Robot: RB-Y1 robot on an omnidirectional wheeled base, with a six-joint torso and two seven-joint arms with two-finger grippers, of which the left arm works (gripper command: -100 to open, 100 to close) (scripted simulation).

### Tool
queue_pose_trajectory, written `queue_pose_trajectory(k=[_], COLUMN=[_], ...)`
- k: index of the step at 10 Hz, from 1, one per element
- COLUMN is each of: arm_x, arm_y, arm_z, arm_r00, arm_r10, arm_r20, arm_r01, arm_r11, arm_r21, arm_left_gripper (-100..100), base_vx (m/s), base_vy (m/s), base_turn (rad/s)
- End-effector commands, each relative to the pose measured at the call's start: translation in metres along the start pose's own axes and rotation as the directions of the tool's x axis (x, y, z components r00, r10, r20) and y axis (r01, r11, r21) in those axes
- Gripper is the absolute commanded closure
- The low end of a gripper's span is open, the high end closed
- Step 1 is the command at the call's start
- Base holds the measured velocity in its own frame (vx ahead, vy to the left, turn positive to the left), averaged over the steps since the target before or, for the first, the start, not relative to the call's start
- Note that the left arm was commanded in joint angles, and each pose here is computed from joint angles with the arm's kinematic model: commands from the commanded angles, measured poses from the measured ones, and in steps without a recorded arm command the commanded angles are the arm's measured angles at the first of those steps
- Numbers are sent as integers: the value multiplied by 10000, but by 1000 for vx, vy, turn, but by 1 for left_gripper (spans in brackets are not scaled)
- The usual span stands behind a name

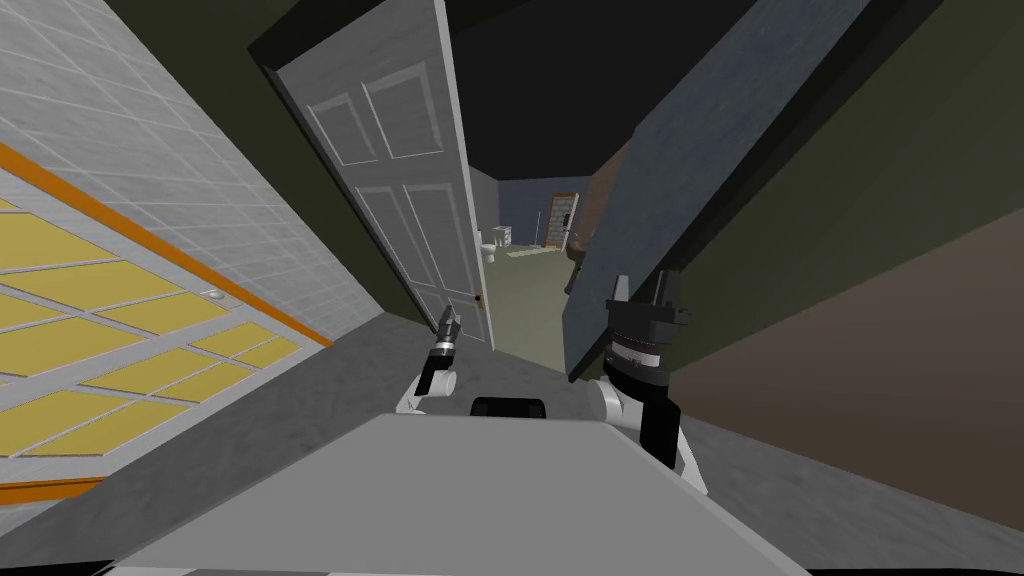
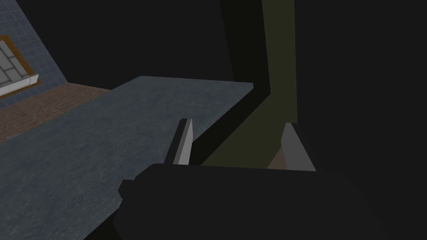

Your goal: Push the door open

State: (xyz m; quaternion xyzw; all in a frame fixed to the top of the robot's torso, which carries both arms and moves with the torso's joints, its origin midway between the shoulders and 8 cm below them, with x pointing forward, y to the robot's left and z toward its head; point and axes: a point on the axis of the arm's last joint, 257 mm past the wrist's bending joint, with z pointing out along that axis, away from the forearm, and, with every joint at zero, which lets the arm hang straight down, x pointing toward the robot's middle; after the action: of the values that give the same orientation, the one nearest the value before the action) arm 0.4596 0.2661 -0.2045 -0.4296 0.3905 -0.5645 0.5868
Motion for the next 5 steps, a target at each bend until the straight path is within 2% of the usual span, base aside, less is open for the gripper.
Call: queue_pose_trajectory(k=[1,5], arm_x=[33,82], arm_y=[129,410], arm_z=[4,-31], arm_r00=[10000,9998], arm_r10=[-1,3], arm_r20=[-79,-201], arm_r01=[-1,-16], arm_r11=[9998,9979], arm_r21=[-189,-645], arm_left_gripper=[-100,-100], base_vx=[40,34], base_vy=[66,58], base_turn=[-73,-69])
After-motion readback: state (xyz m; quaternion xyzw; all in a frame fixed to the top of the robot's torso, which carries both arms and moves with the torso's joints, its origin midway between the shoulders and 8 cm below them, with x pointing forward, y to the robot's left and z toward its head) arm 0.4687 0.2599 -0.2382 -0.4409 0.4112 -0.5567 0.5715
